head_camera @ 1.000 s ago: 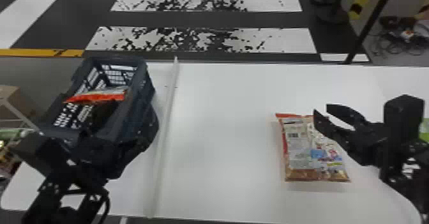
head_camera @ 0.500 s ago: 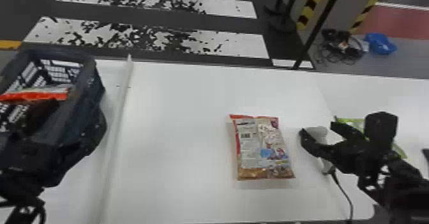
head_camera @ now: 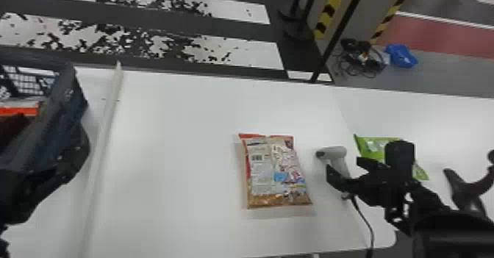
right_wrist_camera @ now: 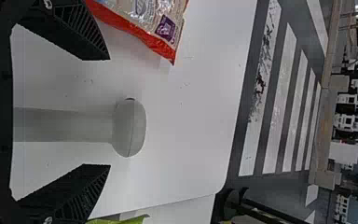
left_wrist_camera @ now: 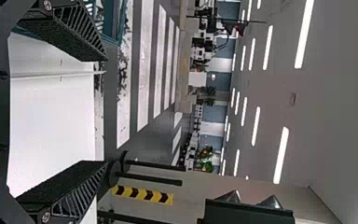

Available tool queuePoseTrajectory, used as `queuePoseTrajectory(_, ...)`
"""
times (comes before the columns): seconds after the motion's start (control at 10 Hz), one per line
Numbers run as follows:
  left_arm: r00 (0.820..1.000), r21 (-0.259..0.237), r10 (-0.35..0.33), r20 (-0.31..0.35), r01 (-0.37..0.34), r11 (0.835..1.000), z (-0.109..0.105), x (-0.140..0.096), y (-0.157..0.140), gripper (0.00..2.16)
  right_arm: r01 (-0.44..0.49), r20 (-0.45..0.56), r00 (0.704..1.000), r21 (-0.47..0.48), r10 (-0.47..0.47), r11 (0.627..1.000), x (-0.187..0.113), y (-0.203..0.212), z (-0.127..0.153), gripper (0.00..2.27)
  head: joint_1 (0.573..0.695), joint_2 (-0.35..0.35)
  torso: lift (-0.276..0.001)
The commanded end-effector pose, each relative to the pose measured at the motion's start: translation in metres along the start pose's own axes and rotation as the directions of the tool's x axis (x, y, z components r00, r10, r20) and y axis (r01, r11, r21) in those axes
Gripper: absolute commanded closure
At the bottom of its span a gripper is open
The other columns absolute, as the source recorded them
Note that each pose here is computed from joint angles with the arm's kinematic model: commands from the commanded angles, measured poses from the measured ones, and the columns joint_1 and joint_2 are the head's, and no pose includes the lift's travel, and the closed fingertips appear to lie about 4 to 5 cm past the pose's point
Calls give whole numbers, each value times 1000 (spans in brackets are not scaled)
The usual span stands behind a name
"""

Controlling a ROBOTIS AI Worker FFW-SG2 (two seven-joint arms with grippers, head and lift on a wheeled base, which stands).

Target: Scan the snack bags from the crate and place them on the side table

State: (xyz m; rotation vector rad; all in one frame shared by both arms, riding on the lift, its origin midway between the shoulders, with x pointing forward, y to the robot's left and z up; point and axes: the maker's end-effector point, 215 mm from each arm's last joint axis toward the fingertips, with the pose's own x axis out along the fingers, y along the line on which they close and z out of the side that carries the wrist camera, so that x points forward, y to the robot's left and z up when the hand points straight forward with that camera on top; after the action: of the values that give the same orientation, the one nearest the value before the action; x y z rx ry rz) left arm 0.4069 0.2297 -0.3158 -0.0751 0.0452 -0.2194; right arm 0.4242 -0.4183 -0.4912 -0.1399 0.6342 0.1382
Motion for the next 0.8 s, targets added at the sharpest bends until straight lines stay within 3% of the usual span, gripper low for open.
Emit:
queuePoseTrajectory(0.0, 1000, -8, 3, -4, -3, 1000, -4, 1, 0, 87, -6, -33, 999, 3, 6, 1000, 13, -5, -11, 73, 695, -248, -94)
queuePoseTrajectory(0.1, 1000, -10, 4, -8, -4, 1000, -7, 2, 1, 87, -5, -54, 999, 4, 6, 1000, 23, -8, -16, 127, 695, -255, -94)
queuePoseTrajectory(0.2, 1000, -10, 4, -9, -4, 1000, -8, 2, 1, 87, -3, -76, 997, -2, 3, 1000, 29, -12, -20, 464, 695, -257, -94)
queuePoseTrajectory(0.4, 1000, -10, 6, -11, -6, 1000, -8, 2, 2, 87, 0, -105, 994, 9, 1, 1000, 34, -13, -28, 1771, 695, -263, -94)
queuePoseTrajectory(0.5, 1000, -10, 6, -11, -6, 1000, -9, 3, 2, 87, 4, -102, 995, 8, -3, 1000, 34, -15, -27, 1983, 695, -264, -94)
queuePoseTrajectory(0.7, 1000, -14, 4, -16, -4, 1000, -12, 3, 1, 87, 23, -77, 997, 2, -23, 1000, 30, -21, -18, 2186, 695, -268, -94)
